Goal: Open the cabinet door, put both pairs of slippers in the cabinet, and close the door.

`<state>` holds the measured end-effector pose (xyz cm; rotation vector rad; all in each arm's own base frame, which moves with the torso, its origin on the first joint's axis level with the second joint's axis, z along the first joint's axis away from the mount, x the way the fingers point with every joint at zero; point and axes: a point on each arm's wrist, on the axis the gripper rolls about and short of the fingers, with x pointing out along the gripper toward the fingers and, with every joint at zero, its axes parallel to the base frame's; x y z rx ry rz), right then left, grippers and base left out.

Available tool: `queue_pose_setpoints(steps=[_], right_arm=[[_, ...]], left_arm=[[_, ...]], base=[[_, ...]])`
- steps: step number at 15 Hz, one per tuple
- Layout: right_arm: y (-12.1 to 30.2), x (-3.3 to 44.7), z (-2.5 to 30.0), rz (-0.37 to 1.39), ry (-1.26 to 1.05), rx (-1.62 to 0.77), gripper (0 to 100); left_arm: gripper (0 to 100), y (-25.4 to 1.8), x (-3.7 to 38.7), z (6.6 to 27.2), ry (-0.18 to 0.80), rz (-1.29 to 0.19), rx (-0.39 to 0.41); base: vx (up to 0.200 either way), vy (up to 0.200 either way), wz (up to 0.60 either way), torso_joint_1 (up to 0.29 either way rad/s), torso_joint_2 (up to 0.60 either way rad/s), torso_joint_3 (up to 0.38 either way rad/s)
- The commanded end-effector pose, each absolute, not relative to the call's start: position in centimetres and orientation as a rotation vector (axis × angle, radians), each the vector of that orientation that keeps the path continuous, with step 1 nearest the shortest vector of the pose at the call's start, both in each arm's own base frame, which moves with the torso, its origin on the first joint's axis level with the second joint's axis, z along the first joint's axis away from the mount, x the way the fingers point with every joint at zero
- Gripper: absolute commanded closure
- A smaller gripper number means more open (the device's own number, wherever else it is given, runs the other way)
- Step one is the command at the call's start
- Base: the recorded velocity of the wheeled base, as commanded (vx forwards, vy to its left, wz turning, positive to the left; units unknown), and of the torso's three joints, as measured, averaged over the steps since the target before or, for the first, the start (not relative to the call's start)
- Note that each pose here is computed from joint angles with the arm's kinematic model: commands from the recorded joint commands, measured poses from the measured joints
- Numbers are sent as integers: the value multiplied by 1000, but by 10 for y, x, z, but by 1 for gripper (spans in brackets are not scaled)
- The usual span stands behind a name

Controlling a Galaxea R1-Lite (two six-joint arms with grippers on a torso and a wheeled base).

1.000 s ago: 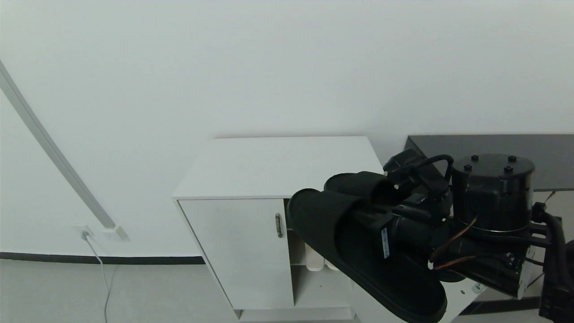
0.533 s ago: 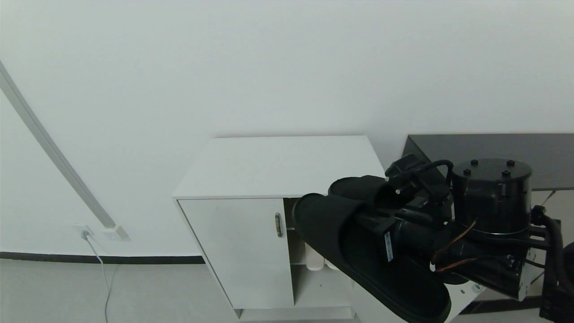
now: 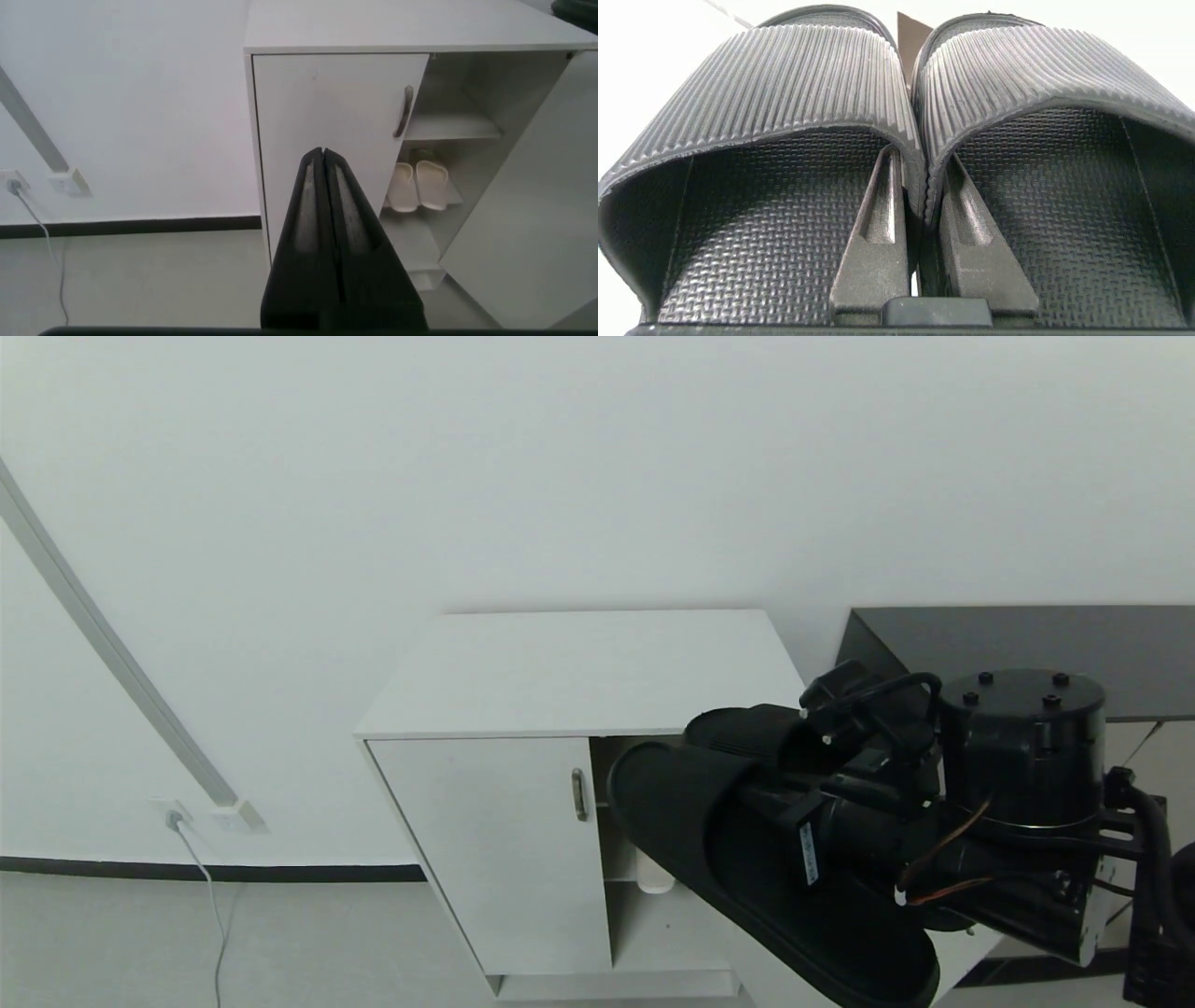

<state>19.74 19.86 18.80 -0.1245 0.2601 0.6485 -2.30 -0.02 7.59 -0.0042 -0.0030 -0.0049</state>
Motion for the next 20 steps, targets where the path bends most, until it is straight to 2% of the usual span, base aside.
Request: queue_pose_setpoints(steps=[1,20], right_arm=[[199,198,187,649,264,-126,100],[202,198,178,653,291,-143,100]], left_arm=[[100,0,-23,76,-2,-5,-5],[100,0,-23,76,-2,-3,-5]], base=[[0,0,0,-154,364,193],[0,0,0,-196,495,299]])
